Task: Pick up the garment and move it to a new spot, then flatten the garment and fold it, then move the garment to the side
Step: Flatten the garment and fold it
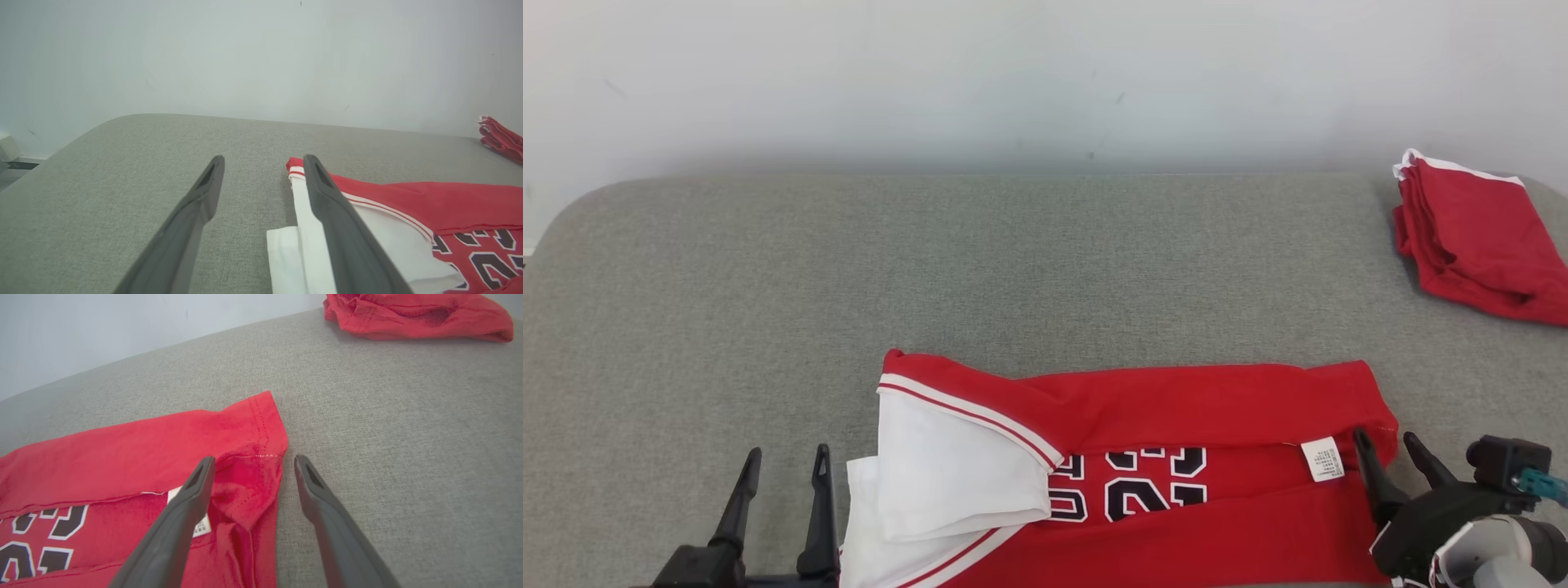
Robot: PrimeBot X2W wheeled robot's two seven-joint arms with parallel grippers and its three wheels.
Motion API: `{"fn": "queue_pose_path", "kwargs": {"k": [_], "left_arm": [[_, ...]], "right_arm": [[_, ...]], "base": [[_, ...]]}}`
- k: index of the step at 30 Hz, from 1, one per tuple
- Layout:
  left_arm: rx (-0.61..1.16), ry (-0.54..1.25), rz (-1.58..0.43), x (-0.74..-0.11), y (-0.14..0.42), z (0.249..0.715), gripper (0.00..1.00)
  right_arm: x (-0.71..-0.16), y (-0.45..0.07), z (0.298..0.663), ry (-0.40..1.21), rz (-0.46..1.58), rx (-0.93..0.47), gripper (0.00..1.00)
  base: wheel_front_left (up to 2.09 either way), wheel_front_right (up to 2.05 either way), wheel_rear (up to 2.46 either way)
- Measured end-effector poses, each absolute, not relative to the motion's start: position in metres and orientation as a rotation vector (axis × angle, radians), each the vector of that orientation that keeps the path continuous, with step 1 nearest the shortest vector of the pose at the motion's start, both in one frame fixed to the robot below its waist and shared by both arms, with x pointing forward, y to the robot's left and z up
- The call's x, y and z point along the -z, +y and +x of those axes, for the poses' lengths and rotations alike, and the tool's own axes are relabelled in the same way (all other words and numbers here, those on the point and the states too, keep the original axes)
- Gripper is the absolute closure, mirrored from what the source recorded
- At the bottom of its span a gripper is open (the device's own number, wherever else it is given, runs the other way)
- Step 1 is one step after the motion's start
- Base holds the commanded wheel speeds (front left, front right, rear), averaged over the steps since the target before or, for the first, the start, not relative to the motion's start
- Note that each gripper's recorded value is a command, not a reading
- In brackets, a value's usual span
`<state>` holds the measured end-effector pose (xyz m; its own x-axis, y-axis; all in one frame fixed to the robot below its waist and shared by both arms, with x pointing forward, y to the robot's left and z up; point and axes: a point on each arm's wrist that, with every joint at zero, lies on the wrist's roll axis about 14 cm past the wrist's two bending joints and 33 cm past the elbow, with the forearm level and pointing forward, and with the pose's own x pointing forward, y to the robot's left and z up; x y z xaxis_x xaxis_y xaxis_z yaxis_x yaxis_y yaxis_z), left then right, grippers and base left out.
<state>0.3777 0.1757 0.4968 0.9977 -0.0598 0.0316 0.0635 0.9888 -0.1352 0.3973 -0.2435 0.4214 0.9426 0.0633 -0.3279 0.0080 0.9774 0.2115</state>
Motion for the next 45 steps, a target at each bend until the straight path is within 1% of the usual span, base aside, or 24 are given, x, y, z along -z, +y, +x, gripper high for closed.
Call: {"fn": "queue_pose_path", "kwargs": {"k": [5, 9, 13, 14, 15, 16, 21, 24, 27, 33, 36, 40, 45], "left_arm": [[0.017, -0.038, -0.124, -0.495, 0.183, 0.369, 0.00], [-0.001, -0.038, -0.122, -0.493, 0.190, 0.366, 0.00], [-0.024, -0.018, -0.114, -0.486, 0.198, 0.359, 0.00], [-0.024, -0.018, -0.109, -0.485, 0.199, 0.358, 0.00], [-0.027, -0.014, -0.102, -0.484, 0.199, 0.358, 0.00], [-0.025, -0.010, -0.105, -0.483, 0.199, 0.358, 0.00], [-0.022, 0.001, -0.101, -0.479, 0.198, 0.357, 0.00], [-0.014, 0.005, -0.099, -0.477, 0.196, 0.357, 0.00], [-0.007, 0.007, -0.095, -0.477, 0.195, 0.356, 0.00], [0.001, 0.007, -0.088, -0.477, 0.193, 0.355, 0.00], [0.001, 0.016, -0.089, -0.474, 0.193, 0.353, 0.00], [0.013, 0.014, -0.091, -0.475, 0.190, 0.355, 0.00], [0.037, 0.024, -0.098, -0.472, 0.180, 0.355, 0.00]], "right_arm": [[-0.408, -0.239, 0.403, 0.414, 0.205, -0.019, 0.00], [-0.395, -0.240, 0.400, 0.474, 0.194, -0.010, 0.00], [-0.388, -0.229, 0.401, 0.508, 0.193, -0.029, 0.00], [-0.386, -0.227, 0.400, 0.513, 0.193, -0.034, 0.55], [-0.386, -0.225, 0.400, 0.513, 0.195, -0.038, 0.93], [-0.386, -0.224, 0.400, 0.512, 0.199, -0.041, 1.00], [-0.386, -0.221, 0.400, 0.511, 0.210, -0.045, 1.00], [-0.388, -0.231, 0.399, 0.498, 0.210, -0.024, 1.00], [-0.391, -0.252, 0.399, 0.486, 0.189, 0.016, 1.00], [-0.410, -0.311, 0.396, 0.433, 0.127, 0.127, 1.00], [-0.422, -0.327, 0.395, 0.399, 0.111, 0.155, 1.00], [-0.439, -0.326, 0.399, 0.347, 0.098, 0.134, 1.00], [-0.463, -0.298, 0.405, 0.268, 0.102, 0.050, 1.00]], "base": [[0.00, 0.00, 0.00], [0.00, 0.00, 0.00], [0.00, 0.00, 0.00], [0.00, 0.00, 0.00], [0.00, 0.00, 0.00], [0.00, 0.00, 0.00], [0.00, 0.00, 0.00], [0.00, 0.00, 0.00], [0.00, 0.00, 0.00], [0.00, 0.00, 0.00], [0.00, 0.00, 0.00], [0.00, 0.00, 0.00], [0.00, 0.00, 0.00]]}}
